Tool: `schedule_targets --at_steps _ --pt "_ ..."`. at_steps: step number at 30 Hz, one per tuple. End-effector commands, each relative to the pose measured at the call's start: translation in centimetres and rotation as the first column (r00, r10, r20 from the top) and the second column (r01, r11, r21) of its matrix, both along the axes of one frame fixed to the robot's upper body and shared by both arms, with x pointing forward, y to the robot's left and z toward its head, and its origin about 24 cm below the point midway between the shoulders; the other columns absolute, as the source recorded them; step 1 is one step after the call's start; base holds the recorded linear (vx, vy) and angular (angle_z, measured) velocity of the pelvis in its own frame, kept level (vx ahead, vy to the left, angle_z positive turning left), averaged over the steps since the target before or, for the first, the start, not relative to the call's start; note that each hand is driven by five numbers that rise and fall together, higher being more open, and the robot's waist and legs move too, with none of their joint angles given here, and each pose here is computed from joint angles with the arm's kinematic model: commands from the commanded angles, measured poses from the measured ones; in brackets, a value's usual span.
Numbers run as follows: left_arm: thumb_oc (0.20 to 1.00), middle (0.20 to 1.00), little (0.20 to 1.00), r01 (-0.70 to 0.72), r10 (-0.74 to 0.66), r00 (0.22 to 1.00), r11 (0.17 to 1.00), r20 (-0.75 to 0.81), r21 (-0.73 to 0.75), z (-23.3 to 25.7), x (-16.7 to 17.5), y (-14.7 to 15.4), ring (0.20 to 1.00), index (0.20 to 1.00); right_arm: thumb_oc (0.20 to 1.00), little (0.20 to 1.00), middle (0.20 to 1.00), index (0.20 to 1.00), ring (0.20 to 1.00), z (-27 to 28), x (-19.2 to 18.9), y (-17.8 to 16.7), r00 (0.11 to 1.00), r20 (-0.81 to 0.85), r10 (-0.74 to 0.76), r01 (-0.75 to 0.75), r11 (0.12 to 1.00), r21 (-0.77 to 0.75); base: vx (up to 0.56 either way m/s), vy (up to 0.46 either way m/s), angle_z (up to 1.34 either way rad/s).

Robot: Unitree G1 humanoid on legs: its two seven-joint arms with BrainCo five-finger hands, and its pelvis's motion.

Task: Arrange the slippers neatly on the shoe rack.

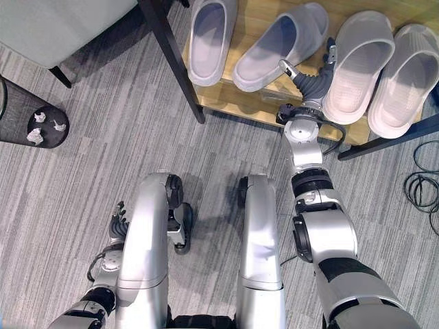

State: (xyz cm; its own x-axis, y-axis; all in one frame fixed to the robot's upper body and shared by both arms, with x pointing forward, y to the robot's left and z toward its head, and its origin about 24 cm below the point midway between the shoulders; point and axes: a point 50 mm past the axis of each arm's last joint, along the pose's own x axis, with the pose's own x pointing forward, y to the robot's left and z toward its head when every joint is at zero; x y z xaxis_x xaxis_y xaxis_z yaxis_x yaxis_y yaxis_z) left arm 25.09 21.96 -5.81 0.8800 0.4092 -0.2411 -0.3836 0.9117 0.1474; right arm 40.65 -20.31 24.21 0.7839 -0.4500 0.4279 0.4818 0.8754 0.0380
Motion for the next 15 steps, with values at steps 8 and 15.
schedule_targets --at_steps 8,15 --pt "1.000 1.000 1.000 0.129 -0.129 0.991 0.992 -0.046 -0.016 -1.6 -1.8 -2.9 1.000 1.000 1.000 1.000 1.000 1.000 1.000 7.1 0.7 2.1 0.987 0.073 0.142 -0.134 0.986 -0.095 0.03 0.005 0.05" --pt "1.000 1.000 1.000 0.122 -0.123 0.991 0.992 -0.054 -0.027 -1.8 -2.4 -3.2 1.000 1.000 1.000 1.000 1.000 1.000 1.000 7.3 0.6 0.3 0.997 0.062 0.051 -0.046 0.996 -0.074 0.01 0.002 0.00"
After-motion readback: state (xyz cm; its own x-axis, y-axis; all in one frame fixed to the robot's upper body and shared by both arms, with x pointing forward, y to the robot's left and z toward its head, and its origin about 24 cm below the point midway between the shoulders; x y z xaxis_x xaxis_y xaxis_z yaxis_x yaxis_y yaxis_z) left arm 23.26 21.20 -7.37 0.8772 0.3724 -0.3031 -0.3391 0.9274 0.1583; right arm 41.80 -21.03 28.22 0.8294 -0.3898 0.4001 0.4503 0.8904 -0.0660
